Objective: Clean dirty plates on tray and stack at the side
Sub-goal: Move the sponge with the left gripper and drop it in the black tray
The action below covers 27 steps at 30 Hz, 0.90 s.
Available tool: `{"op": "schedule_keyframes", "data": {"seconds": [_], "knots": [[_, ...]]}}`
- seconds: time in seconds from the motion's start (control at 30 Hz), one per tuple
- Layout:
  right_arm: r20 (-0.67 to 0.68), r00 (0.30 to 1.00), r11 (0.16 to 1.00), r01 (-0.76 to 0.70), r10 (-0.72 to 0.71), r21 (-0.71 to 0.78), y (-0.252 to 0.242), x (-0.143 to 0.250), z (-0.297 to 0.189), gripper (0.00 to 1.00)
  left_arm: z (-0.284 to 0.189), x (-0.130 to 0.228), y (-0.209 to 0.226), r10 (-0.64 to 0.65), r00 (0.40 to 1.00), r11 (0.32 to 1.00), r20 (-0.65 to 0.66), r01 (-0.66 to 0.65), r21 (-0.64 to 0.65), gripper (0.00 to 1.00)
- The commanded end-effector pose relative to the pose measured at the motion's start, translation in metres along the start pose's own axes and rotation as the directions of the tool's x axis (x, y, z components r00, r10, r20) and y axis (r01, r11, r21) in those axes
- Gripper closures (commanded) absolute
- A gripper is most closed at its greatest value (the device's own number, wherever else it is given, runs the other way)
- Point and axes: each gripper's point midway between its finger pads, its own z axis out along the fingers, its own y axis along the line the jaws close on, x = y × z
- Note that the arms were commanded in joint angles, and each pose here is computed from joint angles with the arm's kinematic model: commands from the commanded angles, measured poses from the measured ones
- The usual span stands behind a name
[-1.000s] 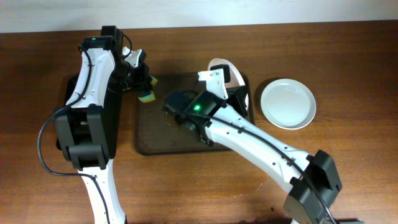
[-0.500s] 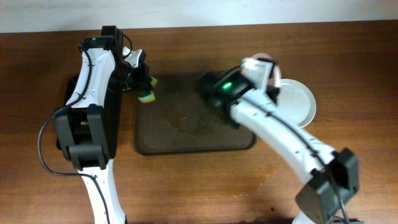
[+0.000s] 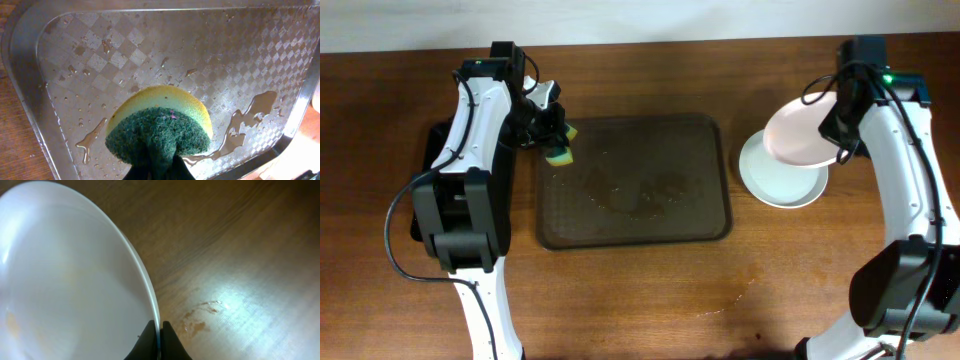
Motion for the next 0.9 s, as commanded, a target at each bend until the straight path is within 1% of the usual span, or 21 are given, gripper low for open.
{"op": "schedule_keyframes", "data": {"seconds": [0.0,0.1,0.17,0.2,0.27,0.3,0.4,0.43,0.5,0.53,0.57,0.67,0.73,0.87], "knots": [[-0.074,0.996,0.997,0.034,-0.039,-0.062,0.006,0.025,0.024,0.96,-0.006,-0.003,-0.002,-0.002,1.0,1.0,0.016,0.002,-0.004,0.99],[-0.118,0.992,0.994,0.031,-0.043,-0.107,0.018,0.057,0.064,0.94,-0.006,-0.002,-0.002,-0.003,1.0,1.0,0.016,0.003,-0.004,0.99],[-0.149,0.988,0.986,0.023,-0.048,-0.165,0.029,0.081,0.085,0.9,-0.007,-0.004,0.001,-0.001,1.0,1.0,0.021,0.002,-0.021,0.99],[-0.164,0.985,0.983,0.02,-0.051,-0.184,0.031,0.088,0.089,0.79,-0.016,-0.005,0.005,-0.006,1.0,0.999,0.026,0.008,-0.048,0.99],[-0.164,0.983,0.979,0.045,-0.078,-0.197,0.033,0.088,0.087,0.54,-0.044,-0.008,0.013,-0.019,0.999,0.994,0.047,0.024,-0.11,0.99],[-0.167,0.98,0.972,0.07,-0.108,-0.223,0.036,0.089,0.084,0.45,-0.062,-0.007,0.019,-0.029,0.998,0.987,0.058,0.037,-0.154,0.99],[-0.153,0.982,0.969,0.069,-0.107,-0.238,0.034,0.075,0.056,0.41,-0.112,0.0,0.035,-0.055,0.995,0.961,0.086,0.077,-0.266,0.99],[-0.124,0.988,0.965,0.063,-0.097,-0.253,0.032,0.063,0.037,0.4,-0.122,0.003,0.04,-0.07,0.993,0.951,0.096,0.095,-0.293,0.99],[-0.065,0.995,0.953,0.059,-0.081,-0.296,0.029,0.046,0.0,0.36,-0.147,0.01,0.069,-0.146,0.98,0.894,0.133,0.188,-0.407,0.99],[-0.033,0.997,0.949,0.059,-0.072,-0.311,0.025,0.039,-0.015,0.31,-0.152,0.012,0.082,-0.166,0.976,0.88,0.144,0.212,-0.425,0.99],[-0.003,0.997,0.942,0.075,-0.08,-0.327,0.023,0.036,-0.026,0.3,-0.154,0.014,0.091,-0.186,0.972,0.875,0.145,0.232,-0.424,0.99],[-0.013,0.996,0.938,0.074,-0.083,-0.337,0.021,0.041,-0.033,0.28,-0.149,0.024,0.113,-0.246,0.962,0.862,0.119,0.273,-0.427,0.99],[-0.019,0.996,0.939,0.076,-0.087,-0.335,0.021,0.042,-0.031,0.28,-0.136,0.036,0.127,-0.305,0.949,0.847,0.077,0.307,-0.433,0.99],[-0.021,0.996,0.94,0.079,-0.091,-0.333,0.021,0.042,-0.03,0.27,-0.088,0.054,0.15,-0.359,0.933,0.839,-0.013,0.317,-0.443,0.99]]}}
